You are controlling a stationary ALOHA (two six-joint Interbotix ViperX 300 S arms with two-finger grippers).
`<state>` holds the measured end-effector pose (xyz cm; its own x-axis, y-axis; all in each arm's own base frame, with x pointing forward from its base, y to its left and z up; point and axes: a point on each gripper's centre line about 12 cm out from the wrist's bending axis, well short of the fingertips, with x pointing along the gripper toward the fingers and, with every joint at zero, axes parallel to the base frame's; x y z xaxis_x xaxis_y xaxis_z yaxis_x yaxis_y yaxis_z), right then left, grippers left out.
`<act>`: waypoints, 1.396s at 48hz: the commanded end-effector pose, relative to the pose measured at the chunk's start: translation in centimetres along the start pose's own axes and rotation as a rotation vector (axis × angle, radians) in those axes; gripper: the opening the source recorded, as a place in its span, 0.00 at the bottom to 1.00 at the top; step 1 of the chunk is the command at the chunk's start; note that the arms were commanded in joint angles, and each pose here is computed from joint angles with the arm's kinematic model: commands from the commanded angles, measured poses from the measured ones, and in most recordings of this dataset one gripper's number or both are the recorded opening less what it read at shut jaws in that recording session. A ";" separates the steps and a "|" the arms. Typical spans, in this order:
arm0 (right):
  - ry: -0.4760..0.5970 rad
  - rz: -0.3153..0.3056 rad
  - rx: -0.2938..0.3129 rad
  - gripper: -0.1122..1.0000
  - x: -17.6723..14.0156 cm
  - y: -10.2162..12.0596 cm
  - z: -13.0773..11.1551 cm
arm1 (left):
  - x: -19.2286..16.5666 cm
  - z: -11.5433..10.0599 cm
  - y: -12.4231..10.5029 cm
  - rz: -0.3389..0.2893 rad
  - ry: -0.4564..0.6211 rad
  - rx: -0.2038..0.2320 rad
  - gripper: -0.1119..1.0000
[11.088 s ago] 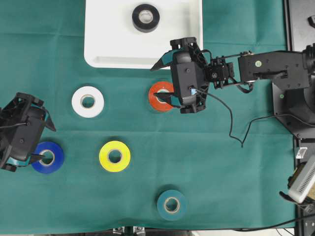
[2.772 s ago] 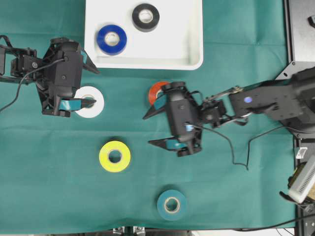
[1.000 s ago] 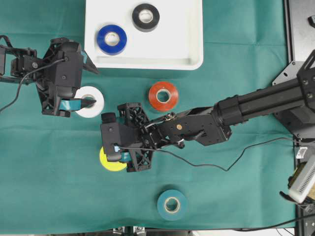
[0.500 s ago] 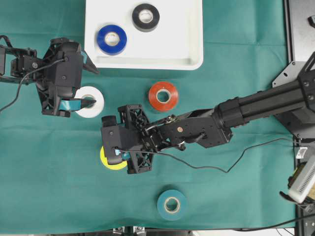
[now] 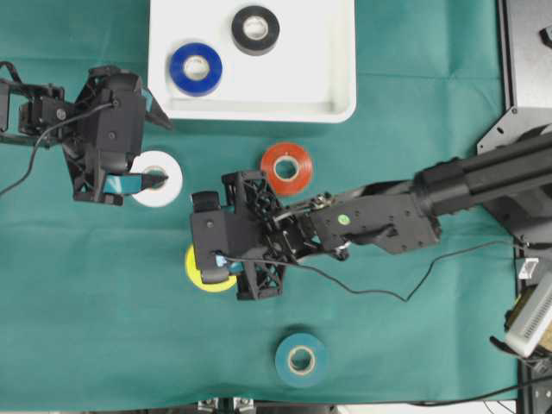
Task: Put the tape alternately from left to right into the white case.
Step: 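Carry the yellow tape with the right gripper into the tray and lower it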
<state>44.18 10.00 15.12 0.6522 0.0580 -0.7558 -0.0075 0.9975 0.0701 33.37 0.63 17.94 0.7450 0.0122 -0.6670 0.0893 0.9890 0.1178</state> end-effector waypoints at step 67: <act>-0.078 -0.271 0.261 0.34 -7.8 -17.1 -1.7 | -0.3 0.7 -0.3 -0.006 -0.024 0.005 0.72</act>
<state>37.73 -6.67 17.34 0.6274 -0.2038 -0.7515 0.3537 0.9344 0.0419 33.35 0.43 17.84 0.7430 0.0074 -0.6693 0.0949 0.9887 0.1163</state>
